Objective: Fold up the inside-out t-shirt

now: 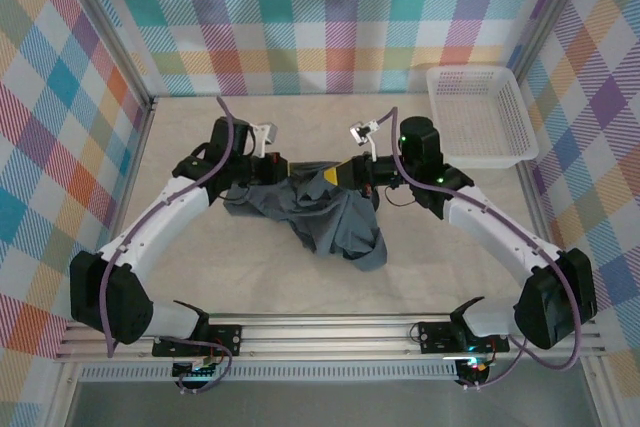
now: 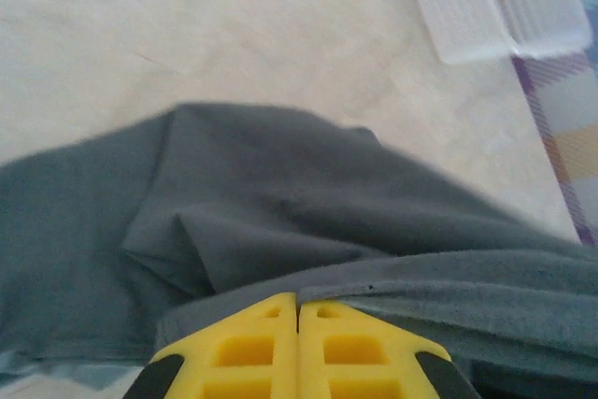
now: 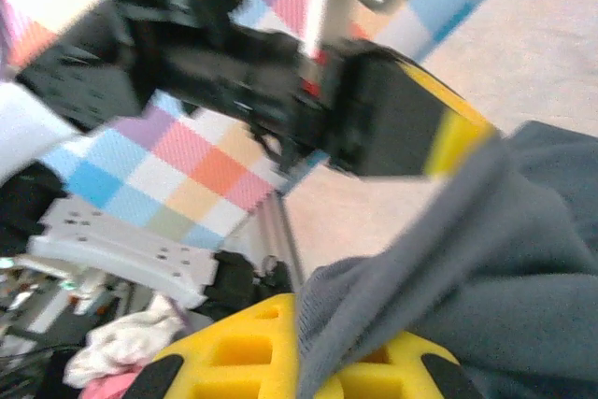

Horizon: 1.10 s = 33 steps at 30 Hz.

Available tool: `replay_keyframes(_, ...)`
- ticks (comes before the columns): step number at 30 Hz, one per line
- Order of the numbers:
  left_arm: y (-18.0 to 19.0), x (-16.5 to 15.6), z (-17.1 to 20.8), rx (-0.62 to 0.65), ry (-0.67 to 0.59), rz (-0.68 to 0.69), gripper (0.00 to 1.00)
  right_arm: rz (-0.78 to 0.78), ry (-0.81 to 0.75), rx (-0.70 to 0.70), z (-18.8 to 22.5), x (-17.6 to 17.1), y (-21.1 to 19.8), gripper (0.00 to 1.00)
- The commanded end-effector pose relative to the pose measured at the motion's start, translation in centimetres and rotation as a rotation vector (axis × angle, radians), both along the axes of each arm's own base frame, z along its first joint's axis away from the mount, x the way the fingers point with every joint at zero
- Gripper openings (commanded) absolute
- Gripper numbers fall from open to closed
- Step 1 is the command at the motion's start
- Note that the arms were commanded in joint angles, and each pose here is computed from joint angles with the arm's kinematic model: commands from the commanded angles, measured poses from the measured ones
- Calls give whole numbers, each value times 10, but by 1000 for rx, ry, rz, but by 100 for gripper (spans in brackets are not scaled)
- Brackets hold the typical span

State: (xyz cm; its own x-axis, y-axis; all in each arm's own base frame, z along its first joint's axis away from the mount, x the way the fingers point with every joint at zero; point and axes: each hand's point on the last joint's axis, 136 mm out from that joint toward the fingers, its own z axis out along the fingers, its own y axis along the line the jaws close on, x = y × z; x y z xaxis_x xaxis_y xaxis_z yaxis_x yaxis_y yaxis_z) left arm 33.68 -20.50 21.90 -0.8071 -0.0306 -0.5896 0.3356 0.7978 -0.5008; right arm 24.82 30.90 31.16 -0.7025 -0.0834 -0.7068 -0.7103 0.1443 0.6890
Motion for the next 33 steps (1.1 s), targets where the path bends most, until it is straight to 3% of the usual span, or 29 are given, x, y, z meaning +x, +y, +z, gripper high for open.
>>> replay_keyframes(1,21,8,4,26,-57,75,23,97,-26,108,36,-19,-4,0)
replay_keyframes(4,33,-6,16,34,-85,115,40,-4,13,72,20,5,-10,0)
replay_keyframes(7,40,-32,22,-27,-65,180,47,-89,55,49,6,28,-16,0)
replay_keyframes(11,13,-63,20,-295,55,208,43,-72,69,46,3,35,-13,0)
replay_keyframes(15,-31,-65,19,-478,148,164,43,-38,108,48,3,36,-8,0)
replay_keyframes(18,-57,-57,14,-467,162,107,49,-32,122,48,2,35,-8,0)
replay_keyframes(22,-62,-33,-13,-412,181,172,65,-25,135,36,-1,31,-9,0)
replay_keyframes(24,-61,-23,-28,-375,193,213,65,-27,141,32,-3,30,-10,0)
replay_keyframes(26,-64,-16,-39,-365,211,229,57,-37,141,38,-2,29,-11,0)
replay_keyframes(29,-70,-10,-32,-417,198,214,9,-56,139,35,-1,27,-14,0)
replay_keyframes(30,-68,-8,-23,-432,181,214,0,-67,141,31,-3,27,-17,0)
replay_keyframes(33,-47,-2,25,-558,102,230,0,-108,207,21,-20,33,-37,0)
